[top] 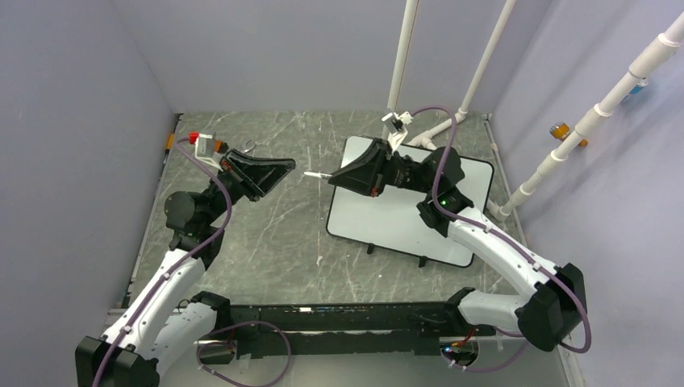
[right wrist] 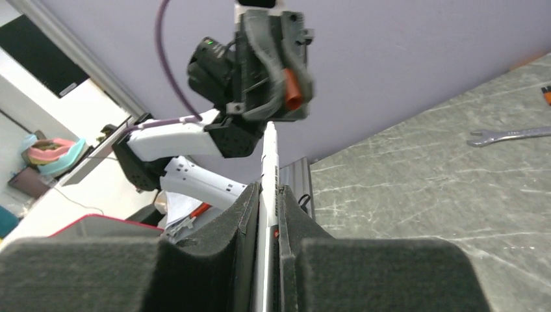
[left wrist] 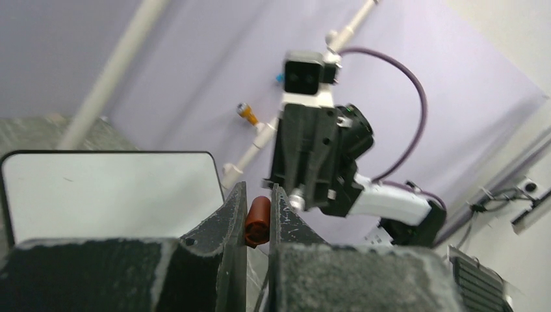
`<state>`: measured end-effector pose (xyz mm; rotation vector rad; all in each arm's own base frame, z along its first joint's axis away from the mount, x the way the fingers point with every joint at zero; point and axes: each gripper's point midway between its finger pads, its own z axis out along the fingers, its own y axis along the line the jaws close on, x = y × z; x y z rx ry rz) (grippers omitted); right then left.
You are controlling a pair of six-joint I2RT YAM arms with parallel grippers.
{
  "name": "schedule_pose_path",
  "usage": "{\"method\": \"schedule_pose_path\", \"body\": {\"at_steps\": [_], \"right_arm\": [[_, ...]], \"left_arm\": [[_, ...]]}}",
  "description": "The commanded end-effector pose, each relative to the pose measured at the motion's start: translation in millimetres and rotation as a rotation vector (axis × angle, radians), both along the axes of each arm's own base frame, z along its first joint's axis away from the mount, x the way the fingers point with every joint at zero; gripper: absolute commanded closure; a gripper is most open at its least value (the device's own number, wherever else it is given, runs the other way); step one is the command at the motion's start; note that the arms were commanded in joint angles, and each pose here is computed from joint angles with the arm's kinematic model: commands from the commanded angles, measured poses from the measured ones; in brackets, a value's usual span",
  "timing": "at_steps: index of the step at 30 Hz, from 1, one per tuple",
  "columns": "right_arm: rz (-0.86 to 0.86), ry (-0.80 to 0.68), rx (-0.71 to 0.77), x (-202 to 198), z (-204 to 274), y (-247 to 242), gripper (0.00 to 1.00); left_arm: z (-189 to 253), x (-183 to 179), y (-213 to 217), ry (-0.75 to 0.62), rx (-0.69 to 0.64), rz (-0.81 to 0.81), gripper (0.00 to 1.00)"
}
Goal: Write a sentence on the whiteboard
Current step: Open the whiteboard marker, then place the pen cap at the center of the board.
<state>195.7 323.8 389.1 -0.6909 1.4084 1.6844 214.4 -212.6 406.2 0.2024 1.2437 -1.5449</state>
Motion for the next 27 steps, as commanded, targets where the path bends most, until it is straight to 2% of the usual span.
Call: {"method": "schedule_pose_path", "body": {"at_steps": [1, 6, 9, 14, 17, 23, 27], "right_arm": [[0.031, -0.133, 0.076, -26, 30, -16, 1.0], [0.001, -0.136, 0.063, -24, 26, -23, 1.0], [-0.07, -0.134, 0.022, -18, 20, -28, 1.0], [-0.256, -0.154, -0.053, -1, 7, -44, 1.0], [-0.363, -0.14, -0.095, 11, -4, -54, 1.0], [-0.435, -0.128, -0.149, 19, -15, -63, 1.0], [-0.459, -0.127, -0.163, 20, -17, -67, 1.0]], "left_arm": [[10, 8, 14, -0.015, -0.039, 0.074, 1.0], [1, 18, 22, 0.019, -0.006, 0.135, 1.0], [-26, 37, 33, 0.124, 0.09, 0.252, 1.0], [-137, 72, 80, 0.496, 0.396, 0.578, 1.0], [-199, 74, 101, 0.674, 0.521, 0.672, 1.0], [-284, 65, 123, 0.894, 0.644, 0.761, 1.0], [-320, 55, 143, 1.015, 0.687, 0.861, 0.96]]}}
